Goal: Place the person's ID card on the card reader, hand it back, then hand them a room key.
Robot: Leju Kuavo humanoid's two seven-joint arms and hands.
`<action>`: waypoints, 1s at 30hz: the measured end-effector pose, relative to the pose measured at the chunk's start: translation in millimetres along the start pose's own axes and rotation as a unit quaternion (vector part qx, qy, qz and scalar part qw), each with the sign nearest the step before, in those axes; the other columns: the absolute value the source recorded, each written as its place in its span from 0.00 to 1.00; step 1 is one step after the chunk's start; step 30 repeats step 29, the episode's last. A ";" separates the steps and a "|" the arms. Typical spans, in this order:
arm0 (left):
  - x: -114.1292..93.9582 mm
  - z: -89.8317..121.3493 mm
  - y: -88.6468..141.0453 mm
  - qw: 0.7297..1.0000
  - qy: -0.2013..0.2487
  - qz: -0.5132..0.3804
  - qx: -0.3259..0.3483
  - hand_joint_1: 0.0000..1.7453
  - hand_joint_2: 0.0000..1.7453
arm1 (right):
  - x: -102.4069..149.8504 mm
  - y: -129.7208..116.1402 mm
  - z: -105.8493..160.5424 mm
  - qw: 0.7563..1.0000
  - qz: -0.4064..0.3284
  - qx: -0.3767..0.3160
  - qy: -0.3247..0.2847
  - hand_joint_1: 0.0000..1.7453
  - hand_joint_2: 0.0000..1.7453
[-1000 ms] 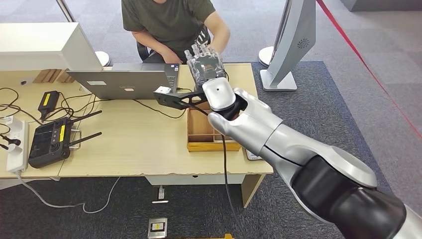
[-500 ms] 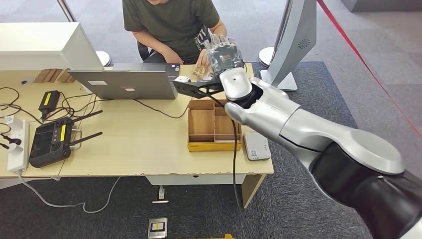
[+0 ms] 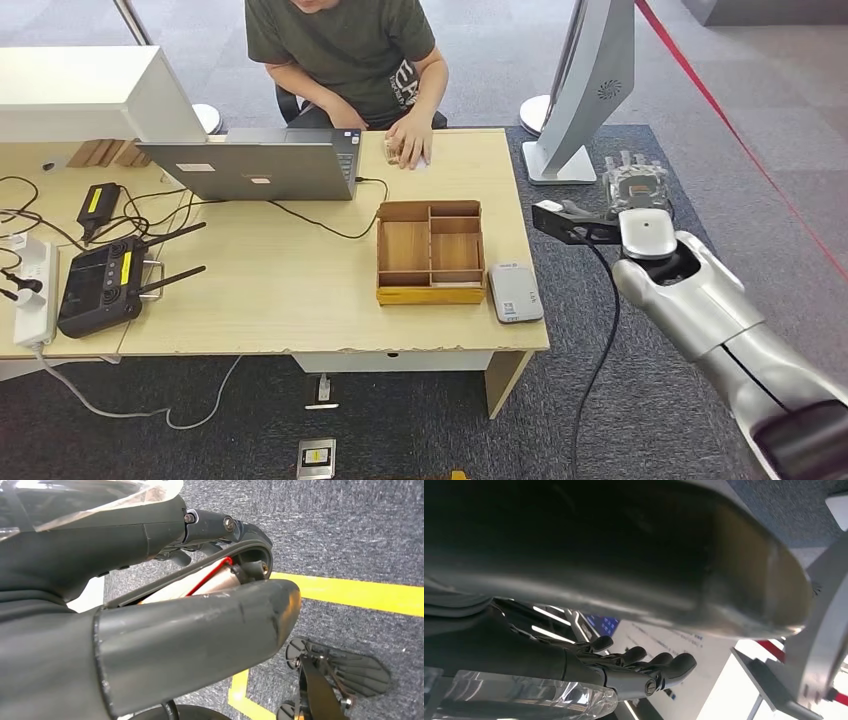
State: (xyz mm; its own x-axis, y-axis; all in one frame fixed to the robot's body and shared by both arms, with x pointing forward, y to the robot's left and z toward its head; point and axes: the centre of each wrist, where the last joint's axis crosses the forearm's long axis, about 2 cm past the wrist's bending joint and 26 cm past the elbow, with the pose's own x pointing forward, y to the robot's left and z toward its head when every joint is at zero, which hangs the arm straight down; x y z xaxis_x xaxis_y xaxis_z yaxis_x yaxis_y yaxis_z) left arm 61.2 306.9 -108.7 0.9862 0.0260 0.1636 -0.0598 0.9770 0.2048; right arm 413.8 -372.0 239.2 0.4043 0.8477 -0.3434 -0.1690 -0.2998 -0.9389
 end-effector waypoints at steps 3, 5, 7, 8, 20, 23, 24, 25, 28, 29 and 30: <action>-0.1 0.1 -0.2 1.000 0.002 0.005 0.004 0.00 0.00 | -31.9 28.4 7.4 0.999 -0.034 0.025 0.024 0.00 0.00; 0.1 0.2 -0.5 1.000 0.003 0.009 0.006 0.00 0.00 | -49.8 45.0 12.8 0.997 -0.058 0.034 0.040 0.00 0.00; 0.7 0.3 -1.4 1.000 0.005 0.014 0.009 0.00 0.00 | -64.9 60.1 18.2 0.994 -0.082 0.042 0.055 0.00 0.00; 1.0 0.5 -2.0 1.000 0.006 0.016 0.009 0.00 0.00 | -71.8 66.7 20.6 0.993 -0.094 0.044 0.062 0.00 0.00; 4.5 1.8 -8.5 1.000 0.007 0.029 0.008 0.00 0.00 | -118.6 119.9 41.1 0.971 -0.185 0.081 0.128 0.00 0.00; 4.4 2.2 -10.5 0.999 0.005 0.035 0.002 0.00 0.00 | -121.1 153.5 57.5 0.906 -0.367 0.122 0.173 0.00 0.00; 4.6 2.3 -10.9 0.999 0.003 0.037 -0.001 0.00 0.00 | -119.3 169.3 65.8 0.869 -0.434 0.142 0.192 0.00 0.00; 4.9 2.3 -11.1 0.999 0.002 0.040 -0.005 0.00 0.00 | -116.5 187.4 75.8 0.833 -0.486 0.163 0.207 0.00 0.00; 6.0 2.3 -11.4 0.999 -0.005 0.044 -0.015 0.00 0.00 | -104.6 249.1 115.1 0.764 -0.563 0.220 0.224 0.00 0.00; 6.2 2.2 -11.4 0.999 -0.006 0.045 -0.016 0.00 0.00 | -102.8 259.3 122.9 0.756 -0.570 0.229 0.225 0.00 0.00; 6.2 2.2 -11.4 0.999 -0.006 0.045 -0.016 0.00 0.00 | -102.8 259.3 122.9 0.756 -0.570 0.229 0.225 0.00 0.00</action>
